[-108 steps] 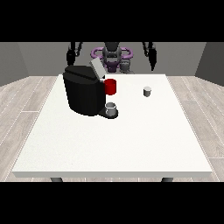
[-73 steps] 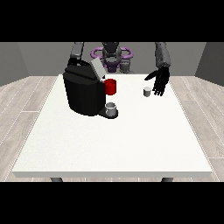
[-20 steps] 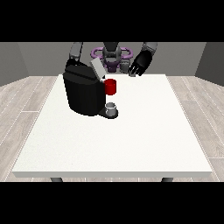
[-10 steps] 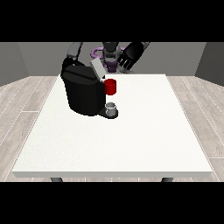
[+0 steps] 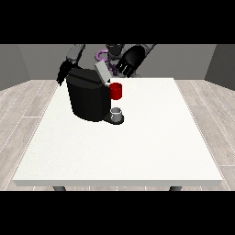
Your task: Insert the coffee pod into the coffee machine and close the lid
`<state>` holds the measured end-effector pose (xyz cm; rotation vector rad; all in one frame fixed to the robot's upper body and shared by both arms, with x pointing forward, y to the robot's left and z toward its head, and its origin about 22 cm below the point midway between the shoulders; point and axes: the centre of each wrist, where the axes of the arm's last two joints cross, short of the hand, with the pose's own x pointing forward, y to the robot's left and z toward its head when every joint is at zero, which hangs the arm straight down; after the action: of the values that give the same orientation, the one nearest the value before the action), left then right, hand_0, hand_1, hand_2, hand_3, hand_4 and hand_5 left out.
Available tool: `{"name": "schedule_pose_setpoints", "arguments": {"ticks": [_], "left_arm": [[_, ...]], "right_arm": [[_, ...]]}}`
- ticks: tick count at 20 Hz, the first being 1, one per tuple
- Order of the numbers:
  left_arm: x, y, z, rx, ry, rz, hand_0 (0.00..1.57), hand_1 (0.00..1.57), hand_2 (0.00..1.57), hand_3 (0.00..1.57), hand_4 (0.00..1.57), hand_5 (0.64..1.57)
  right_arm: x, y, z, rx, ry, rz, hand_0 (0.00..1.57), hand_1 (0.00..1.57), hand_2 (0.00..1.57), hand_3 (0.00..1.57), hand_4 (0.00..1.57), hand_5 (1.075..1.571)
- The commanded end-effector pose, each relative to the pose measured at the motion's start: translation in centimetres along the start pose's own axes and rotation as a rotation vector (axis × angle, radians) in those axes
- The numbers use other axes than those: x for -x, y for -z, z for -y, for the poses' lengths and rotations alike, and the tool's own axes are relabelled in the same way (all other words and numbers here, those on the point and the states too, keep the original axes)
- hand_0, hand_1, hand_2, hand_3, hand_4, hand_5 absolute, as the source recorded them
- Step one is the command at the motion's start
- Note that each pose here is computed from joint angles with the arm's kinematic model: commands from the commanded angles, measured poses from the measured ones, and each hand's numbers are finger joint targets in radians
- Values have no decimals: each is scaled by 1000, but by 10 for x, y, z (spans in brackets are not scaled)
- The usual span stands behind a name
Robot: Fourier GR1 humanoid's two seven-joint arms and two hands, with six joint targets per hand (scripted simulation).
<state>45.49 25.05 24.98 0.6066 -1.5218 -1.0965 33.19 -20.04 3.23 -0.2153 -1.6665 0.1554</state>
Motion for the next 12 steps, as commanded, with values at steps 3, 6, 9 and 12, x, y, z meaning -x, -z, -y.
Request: {"name": "schedule_pose_setpoints", "arguments": {"ticks": [3, 6, 9, 12], "left_arm": [[-13, 0, -23, -19, 25, 13, 1258, 1258, 1299, 1245, 494, 1571], [-4, -4, -34, -47, 20, 30, 1207, 1207, 1280, 1238, 475, 1571], [-30, 15, 5, 48, 36, 37, 1175, 1175, 1242, 1216, 464, 1571], [-17, 3, -31, -38, 15, 16, 1248, 1248, 1286, 1244, 445, 1571]], "right_arm": [[-20, 17, 9, 33, 15, 25, 0, 0, 0, 0, 0, 1571], [-26, 12, -3, 31, 14, 67, 0, 0, 0, 0, 147, 1571], [-6, 10, -7, 50, 0, -15, 0, 0, 0, 0, 0, 1571], [-15, 14, 6, 32, -2, 51, 0, 0, 0, 0, 0, 1571]]}}
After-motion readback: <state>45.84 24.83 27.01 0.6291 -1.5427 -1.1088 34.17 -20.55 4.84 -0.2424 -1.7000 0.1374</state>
